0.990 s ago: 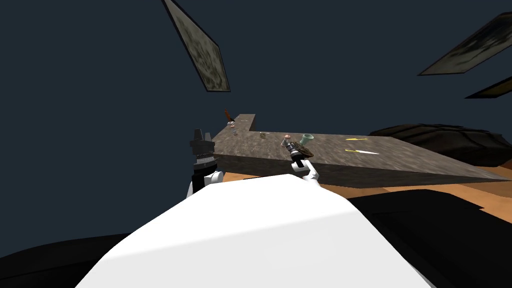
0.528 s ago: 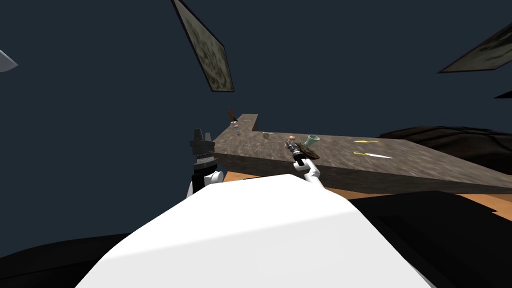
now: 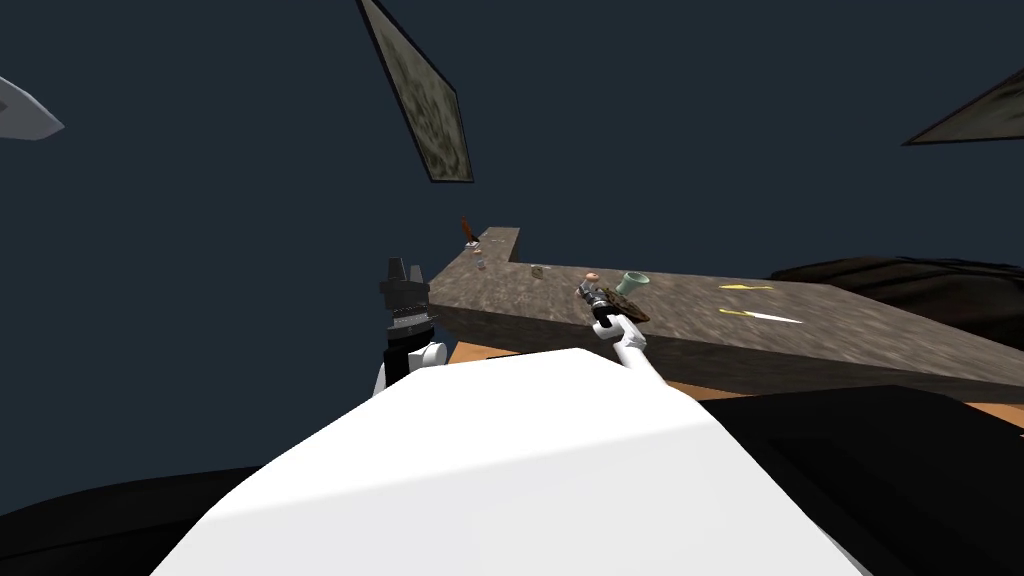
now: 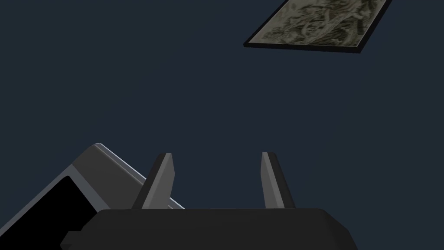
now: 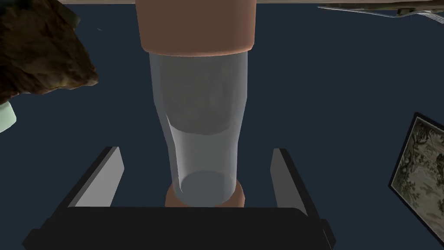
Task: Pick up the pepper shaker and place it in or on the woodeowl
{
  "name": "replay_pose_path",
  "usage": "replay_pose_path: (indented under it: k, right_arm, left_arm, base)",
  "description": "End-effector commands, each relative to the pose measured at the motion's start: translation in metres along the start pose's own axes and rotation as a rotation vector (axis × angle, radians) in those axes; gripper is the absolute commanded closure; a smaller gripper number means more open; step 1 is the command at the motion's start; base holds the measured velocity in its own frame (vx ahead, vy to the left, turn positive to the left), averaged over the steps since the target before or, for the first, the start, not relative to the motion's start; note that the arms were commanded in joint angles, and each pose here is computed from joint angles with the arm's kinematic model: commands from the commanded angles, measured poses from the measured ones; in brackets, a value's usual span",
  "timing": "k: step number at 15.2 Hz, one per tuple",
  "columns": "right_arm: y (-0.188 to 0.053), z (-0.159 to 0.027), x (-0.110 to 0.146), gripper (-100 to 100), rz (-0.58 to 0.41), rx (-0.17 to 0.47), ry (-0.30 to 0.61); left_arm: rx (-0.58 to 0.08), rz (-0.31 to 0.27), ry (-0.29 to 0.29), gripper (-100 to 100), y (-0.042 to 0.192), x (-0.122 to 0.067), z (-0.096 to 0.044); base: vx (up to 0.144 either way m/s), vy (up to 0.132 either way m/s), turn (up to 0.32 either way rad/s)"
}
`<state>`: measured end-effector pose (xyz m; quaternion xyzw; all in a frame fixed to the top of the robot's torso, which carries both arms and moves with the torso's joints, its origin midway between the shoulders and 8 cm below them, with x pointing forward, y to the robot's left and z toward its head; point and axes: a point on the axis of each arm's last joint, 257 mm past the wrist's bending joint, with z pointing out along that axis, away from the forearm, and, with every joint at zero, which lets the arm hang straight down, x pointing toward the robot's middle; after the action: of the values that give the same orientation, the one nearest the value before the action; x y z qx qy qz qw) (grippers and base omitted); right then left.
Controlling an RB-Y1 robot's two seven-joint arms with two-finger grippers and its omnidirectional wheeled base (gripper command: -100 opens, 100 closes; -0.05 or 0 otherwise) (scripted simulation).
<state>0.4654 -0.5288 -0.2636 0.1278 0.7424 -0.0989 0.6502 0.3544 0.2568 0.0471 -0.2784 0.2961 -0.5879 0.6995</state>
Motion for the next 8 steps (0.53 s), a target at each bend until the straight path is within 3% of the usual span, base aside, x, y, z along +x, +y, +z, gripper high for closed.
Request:
replay_pose_path:
  k: [1,3,4,8]
  right_arm:
    - [-0.017,0.002,0.004,-100,-0.064,0.035,0.018]
    - [-0.034,0.006,0.003,-100,-0.12,0.062,0.031]
    - [-0.024,0.005,0.004,-100,-0.081,0.044,0.022]
    - [-0.026,0.005,0.007,-100,-0.086,0.05,0.026]
  left_arm:
    - [0.0,0.0,0.0,0,0.0,0.0,0.0]
    - [0.0,0.0,0.0,0,0.0,0.0,0.0]
    - [0.0,0.0,0.0,0,0.0,0.0,0.0]
    - [0.0,0.0,0.0,0,0.0,0.0,0.0]
  base:
    - [0.01,0.068,0.06]
    - [0.011,0.054,0.027]
    - [0.002,0.03,0.008]
    - [0.004,0.004,-0.01]
